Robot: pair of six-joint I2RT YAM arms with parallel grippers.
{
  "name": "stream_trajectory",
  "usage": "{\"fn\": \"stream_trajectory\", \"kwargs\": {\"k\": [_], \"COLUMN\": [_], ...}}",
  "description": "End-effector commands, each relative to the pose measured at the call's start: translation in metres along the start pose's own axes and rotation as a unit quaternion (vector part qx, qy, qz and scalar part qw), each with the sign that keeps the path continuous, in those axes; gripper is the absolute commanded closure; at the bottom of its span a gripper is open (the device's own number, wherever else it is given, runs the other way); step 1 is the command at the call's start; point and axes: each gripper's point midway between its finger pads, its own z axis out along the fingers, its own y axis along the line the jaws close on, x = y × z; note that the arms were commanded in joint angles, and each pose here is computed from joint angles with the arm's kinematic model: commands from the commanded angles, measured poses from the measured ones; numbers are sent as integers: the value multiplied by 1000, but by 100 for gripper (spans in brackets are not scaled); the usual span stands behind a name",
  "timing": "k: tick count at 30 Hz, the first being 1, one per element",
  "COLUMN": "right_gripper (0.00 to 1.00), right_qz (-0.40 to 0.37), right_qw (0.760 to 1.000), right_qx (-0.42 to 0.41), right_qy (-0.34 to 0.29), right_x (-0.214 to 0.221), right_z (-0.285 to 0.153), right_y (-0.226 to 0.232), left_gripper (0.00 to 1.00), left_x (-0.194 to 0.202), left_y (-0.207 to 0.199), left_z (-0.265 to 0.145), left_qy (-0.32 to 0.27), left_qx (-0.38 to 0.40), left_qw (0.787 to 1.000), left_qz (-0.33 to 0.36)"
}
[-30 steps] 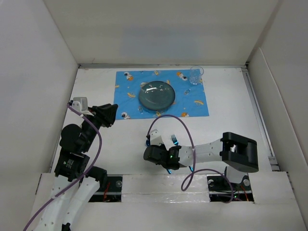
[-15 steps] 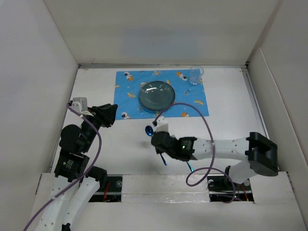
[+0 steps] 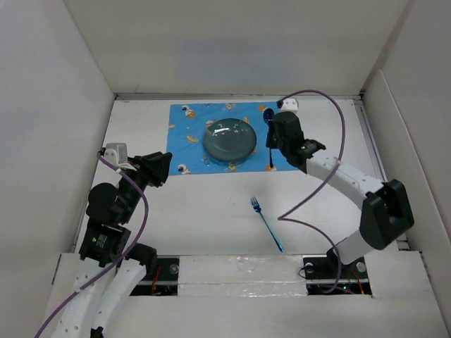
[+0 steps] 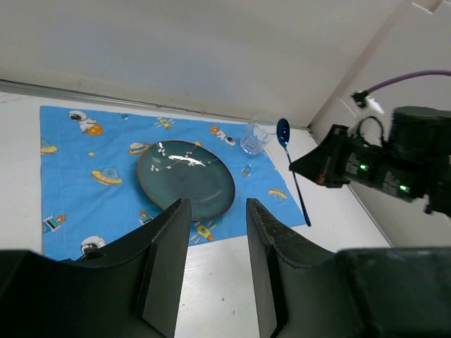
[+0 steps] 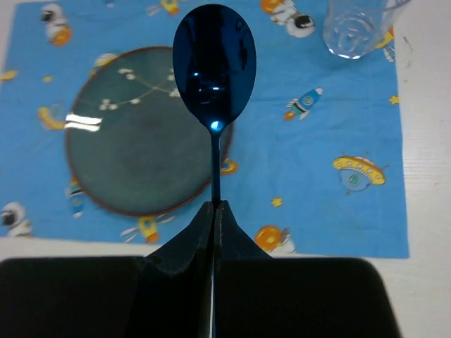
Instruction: Set the dinner table for one person
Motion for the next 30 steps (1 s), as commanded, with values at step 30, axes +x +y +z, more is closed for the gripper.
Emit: {"fn": "stream_trajectory", "kwargs": {"k": [30], "right_gripper": [85], "right_qz": [11], "right_qw": [985], "right_qx": [69], "right_qy": [161], "right_x": [60], "right_z": [185], "right_y": [-77], "left_gripper": [66], "left_x": [-6], "left_y": [-10], "left_z": [1], "left_qy": [-9], "left_qx": [22], "left_qw": [1000], "left_qz": [1]}}
